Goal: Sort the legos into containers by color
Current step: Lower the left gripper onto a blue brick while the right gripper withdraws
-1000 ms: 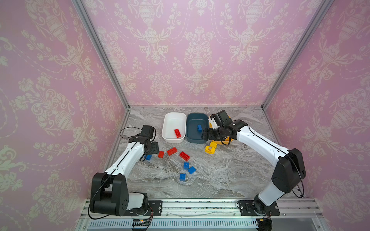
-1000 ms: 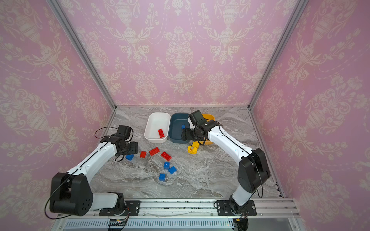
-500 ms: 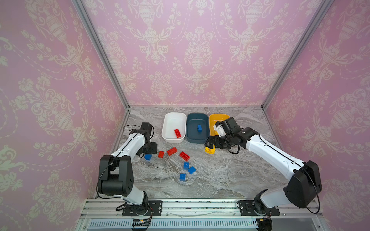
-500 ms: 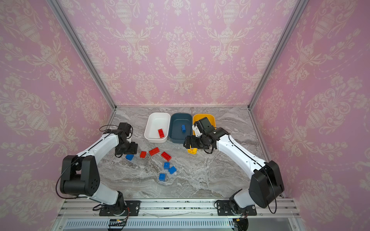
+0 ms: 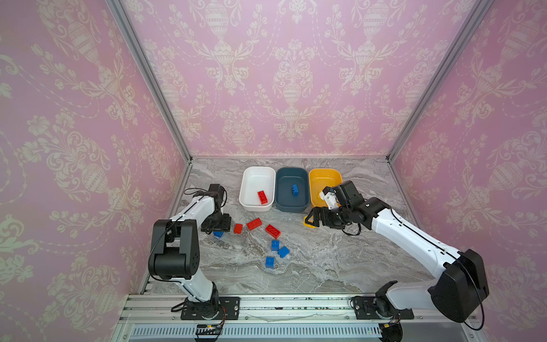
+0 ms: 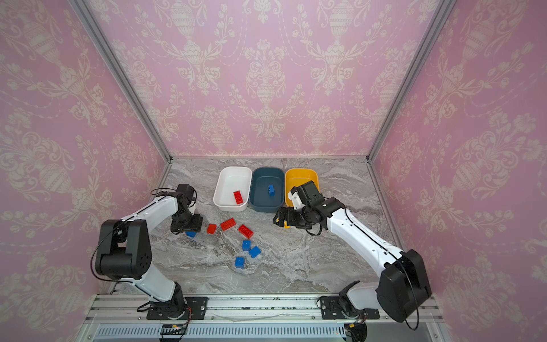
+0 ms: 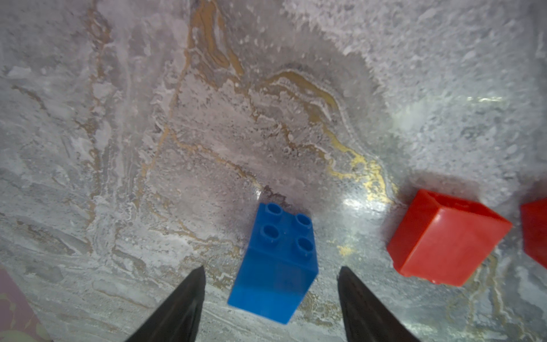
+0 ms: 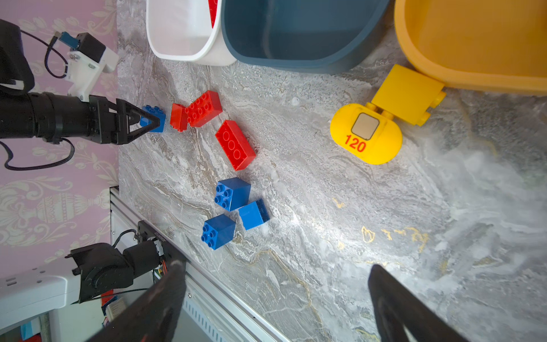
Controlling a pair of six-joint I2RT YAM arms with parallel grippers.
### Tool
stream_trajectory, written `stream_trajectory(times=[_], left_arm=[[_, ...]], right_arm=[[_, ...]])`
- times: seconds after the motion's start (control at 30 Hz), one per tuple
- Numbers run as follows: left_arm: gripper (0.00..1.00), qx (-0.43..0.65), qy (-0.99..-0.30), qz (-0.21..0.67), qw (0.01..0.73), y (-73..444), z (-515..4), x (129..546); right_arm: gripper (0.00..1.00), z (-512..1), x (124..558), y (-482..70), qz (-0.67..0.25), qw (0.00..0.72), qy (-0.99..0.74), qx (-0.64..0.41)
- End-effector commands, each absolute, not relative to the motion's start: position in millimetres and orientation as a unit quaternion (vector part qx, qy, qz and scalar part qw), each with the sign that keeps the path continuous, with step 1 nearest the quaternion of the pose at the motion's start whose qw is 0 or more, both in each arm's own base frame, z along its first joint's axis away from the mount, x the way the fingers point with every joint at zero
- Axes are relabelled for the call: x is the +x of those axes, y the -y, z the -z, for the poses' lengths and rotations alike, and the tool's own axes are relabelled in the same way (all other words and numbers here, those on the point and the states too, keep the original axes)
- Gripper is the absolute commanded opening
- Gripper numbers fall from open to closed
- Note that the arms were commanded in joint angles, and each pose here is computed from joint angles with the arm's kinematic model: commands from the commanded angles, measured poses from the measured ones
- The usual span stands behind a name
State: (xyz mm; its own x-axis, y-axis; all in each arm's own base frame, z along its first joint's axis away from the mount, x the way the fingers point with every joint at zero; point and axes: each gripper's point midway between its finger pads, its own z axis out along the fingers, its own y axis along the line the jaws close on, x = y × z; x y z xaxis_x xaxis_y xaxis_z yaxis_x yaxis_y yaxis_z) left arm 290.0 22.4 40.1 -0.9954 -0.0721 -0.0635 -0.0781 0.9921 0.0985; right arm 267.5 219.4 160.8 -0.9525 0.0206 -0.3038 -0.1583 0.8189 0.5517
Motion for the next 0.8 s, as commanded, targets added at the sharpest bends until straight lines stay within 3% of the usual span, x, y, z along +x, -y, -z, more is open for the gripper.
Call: stream_trajectory(times=[0.0, 0.77], left_arm=[[0.71, -0.025, -0.998, -0.037, 0.035, -20.1, -39.3, 295.7], [0.46, -0.032, -0.999, -0.034, 0.019, -20.3, -27.1, 293.6]], right_arm=[[0.98, -164.1, 261.7, -224.1, -0.33, 0.147, -0.932, -0.028], [1.0, -125.6, 250.9, -172.6, -0.287, 0.138, -0.947, 0.029]])
